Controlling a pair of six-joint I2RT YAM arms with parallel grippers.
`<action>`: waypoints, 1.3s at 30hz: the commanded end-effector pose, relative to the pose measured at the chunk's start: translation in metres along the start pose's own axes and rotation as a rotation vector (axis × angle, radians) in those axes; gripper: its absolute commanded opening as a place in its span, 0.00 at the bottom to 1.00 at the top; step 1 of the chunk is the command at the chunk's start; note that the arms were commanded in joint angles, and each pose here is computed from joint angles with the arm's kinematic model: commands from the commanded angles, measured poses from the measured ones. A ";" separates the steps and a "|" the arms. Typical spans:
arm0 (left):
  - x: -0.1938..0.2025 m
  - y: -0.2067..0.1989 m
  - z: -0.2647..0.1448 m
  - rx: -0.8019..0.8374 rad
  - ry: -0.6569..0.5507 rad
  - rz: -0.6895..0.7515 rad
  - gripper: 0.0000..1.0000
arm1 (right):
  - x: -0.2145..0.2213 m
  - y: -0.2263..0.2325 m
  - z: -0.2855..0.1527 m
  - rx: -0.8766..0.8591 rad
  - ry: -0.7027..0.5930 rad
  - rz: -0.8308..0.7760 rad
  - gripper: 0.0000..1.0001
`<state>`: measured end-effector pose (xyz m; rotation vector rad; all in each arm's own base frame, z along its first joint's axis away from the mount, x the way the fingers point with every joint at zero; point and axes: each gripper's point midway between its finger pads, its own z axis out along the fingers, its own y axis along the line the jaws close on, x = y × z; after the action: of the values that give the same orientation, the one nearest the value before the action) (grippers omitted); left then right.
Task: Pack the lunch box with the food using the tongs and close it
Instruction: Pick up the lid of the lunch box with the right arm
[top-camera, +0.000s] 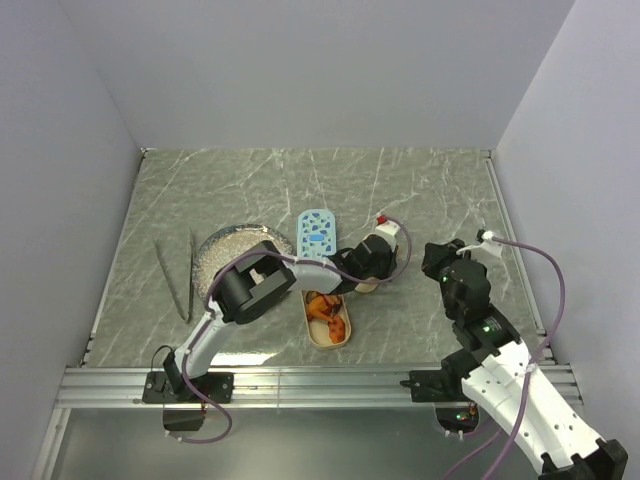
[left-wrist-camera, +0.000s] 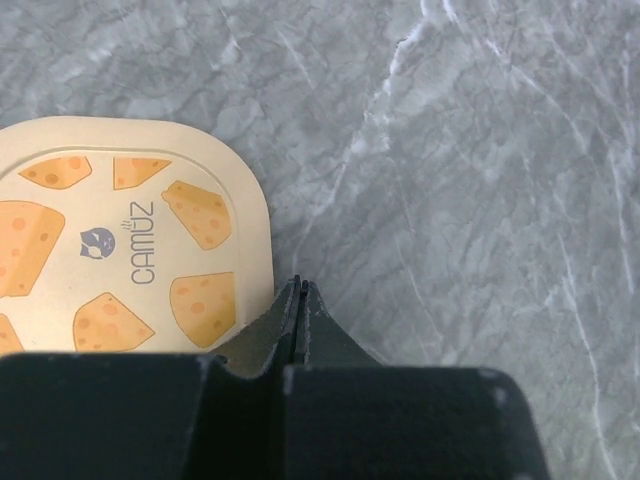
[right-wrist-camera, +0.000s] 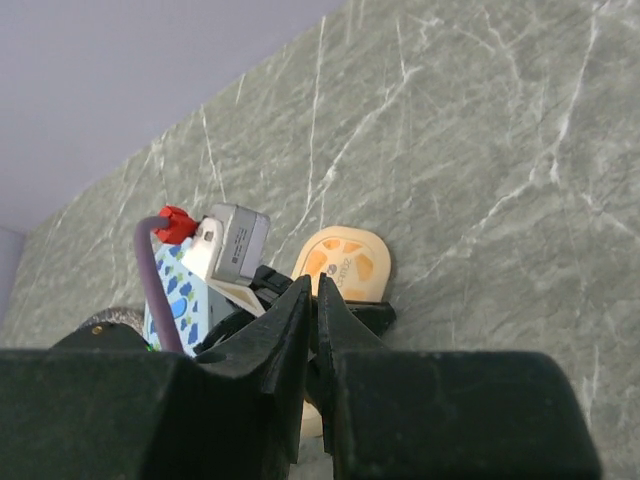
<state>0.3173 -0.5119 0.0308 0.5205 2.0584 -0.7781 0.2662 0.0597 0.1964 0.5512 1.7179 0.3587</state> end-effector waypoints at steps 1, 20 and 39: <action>-0.048 -0.003 -0.029 -0.021 -0.082 0.048 0.00 | 0.003 0.011 0.007 -0.044 -0.004 0.032 0.15; -0.084 0.062 -0.037 -0.270 -0.104 0.119 0.86 | 0.092 0.016 0.045 -0.056 0.284 0.007 0.60; -0.013 0.097 -0.029 -0.334 0.164 0.048 0.85 | 0.087 0.009 0.038 -0.053 0.261 0.022 0.67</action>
<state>0.3782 -0.4255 0.0417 0.4389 2.1647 -0.3418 0.2887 0.1150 0.1202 0.4843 1.9665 0.5127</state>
